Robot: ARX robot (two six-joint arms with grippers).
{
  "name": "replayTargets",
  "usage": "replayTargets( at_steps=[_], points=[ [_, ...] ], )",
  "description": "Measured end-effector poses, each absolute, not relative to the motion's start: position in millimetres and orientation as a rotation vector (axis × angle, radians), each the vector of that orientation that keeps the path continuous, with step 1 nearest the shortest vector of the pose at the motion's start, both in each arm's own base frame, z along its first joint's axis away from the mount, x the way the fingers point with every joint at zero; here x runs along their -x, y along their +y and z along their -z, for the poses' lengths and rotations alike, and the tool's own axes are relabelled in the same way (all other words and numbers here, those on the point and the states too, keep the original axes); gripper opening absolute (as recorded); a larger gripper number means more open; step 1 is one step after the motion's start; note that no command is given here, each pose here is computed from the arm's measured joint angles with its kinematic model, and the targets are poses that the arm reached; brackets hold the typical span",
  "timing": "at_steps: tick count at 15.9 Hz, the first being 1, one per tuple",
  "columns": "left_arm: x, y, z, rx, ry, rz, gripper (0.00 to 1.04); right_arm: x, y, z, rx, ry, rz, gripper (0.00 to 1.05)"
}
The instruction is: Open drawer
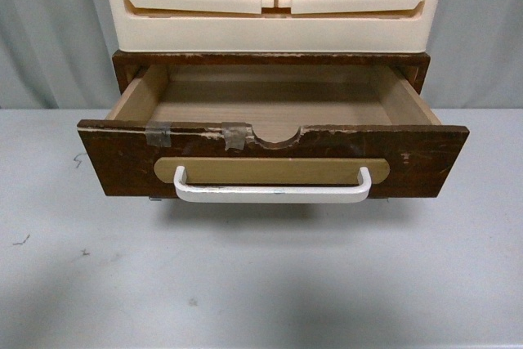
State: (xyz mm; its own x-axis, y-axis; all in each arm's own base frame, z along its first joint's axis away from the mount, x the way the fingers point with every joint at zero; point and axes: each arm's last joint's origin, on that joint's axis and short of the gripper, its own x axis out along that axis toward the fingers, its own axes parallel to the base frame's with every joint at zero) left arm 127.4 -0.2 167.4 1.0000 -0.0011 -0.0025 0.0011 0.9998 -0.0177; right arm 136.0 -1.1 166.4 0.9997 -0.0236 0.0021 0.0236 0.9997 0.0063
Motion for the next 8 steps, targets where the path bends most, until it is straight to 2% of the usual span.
replayTargets(
  at_steps=[8],
  points=[
    [-111.2, -0.1, -169.4, 0.018, -0.012, 0.0, 0.02, -115.4, -0.1, -170.3, -0.006, -0.012, 0.003, 0.02]
  ],
)
